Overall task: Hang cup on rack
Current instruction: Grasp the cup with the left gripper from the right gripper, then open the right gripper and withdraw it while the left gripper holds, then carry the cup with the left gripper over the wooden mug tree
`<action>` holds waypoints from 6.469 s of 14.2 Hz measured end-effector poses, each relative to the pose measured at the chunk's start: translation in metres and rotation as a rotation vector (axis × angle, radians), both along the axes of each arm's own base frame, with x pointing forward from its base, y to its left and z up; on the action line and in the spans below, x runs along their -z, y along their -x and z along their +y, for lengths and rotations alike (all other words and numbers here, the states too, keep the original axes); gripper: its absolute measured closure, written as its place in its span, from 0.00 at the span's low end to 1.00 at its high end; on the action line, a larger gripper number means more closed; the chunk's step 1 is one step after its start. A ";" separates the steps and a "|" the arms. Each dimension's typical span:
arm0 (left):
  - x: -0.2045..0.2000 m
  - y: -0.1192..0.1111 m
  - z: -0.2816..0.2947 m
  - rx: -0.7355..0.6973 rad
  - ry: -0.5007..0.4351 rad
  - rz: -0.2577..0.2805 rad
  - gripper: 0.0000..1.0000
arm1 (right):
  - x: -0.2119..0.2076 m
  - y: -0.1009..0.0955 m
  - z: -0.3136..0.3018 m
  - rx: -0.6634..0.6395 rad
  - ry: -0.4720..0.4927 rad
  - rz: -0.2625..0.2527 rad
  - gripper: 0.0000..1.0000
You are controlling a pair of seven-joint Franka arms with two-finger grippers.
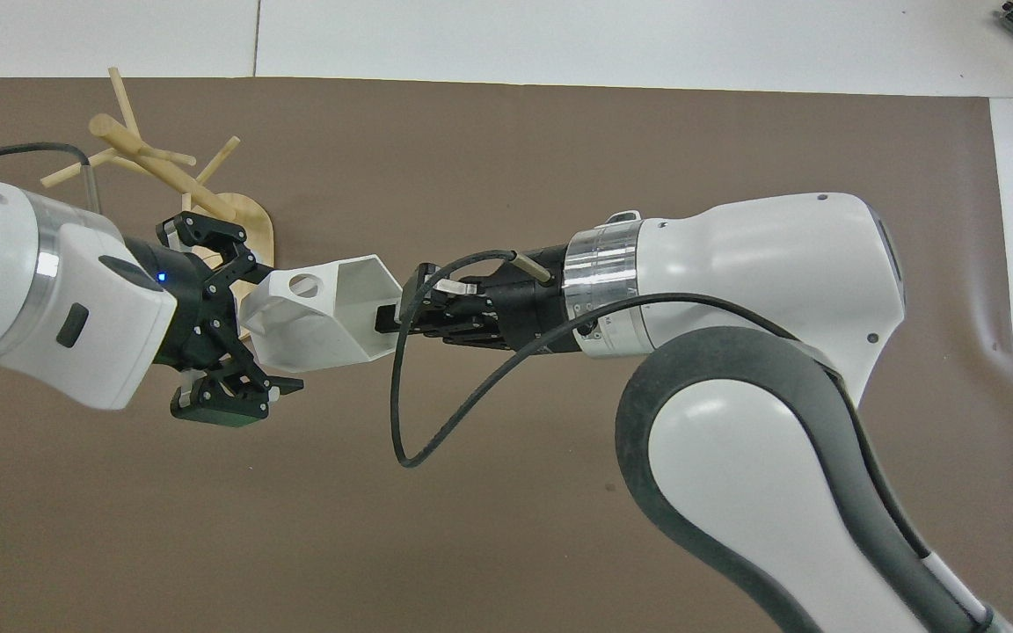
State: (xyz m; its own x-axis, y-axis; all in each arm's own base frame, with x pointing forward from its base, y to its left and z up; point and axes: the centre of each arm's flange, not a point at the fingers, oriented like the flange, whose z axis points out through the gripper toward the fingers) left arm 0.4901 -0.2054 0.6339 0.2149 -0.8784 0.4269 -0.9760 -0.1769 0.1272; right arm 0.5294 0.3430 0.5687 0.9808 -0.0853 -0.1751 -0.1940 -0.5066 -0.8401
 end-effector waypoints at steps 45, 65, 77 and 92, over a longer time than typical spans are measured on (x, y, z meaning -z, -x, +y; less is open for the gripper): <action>0.095 -0.048 0.047 -0.808 -0.202 0.034 0.26 | 0.044 -0.071 -0.204 -0.030 0.727 -0.207 0.00; 0.138 -0.110 0.041 -1.020 -0.296 -0.013 0.26 | -0.021 -0.041 -0.403 -0.030 1.054 -0.048 0.00; 0.144 -0.125 0.082 -1.142 -0.215 0.058 0.26 | -0.067 -0.031 -0.403 -0.080 1.051 -0.066 0.00; 0.158 -0.137 0.124 -1.297 -0.049 0.251 0.26 | -0.068 -0.030 -0.403 -0.085 1.051 -0.071 0.00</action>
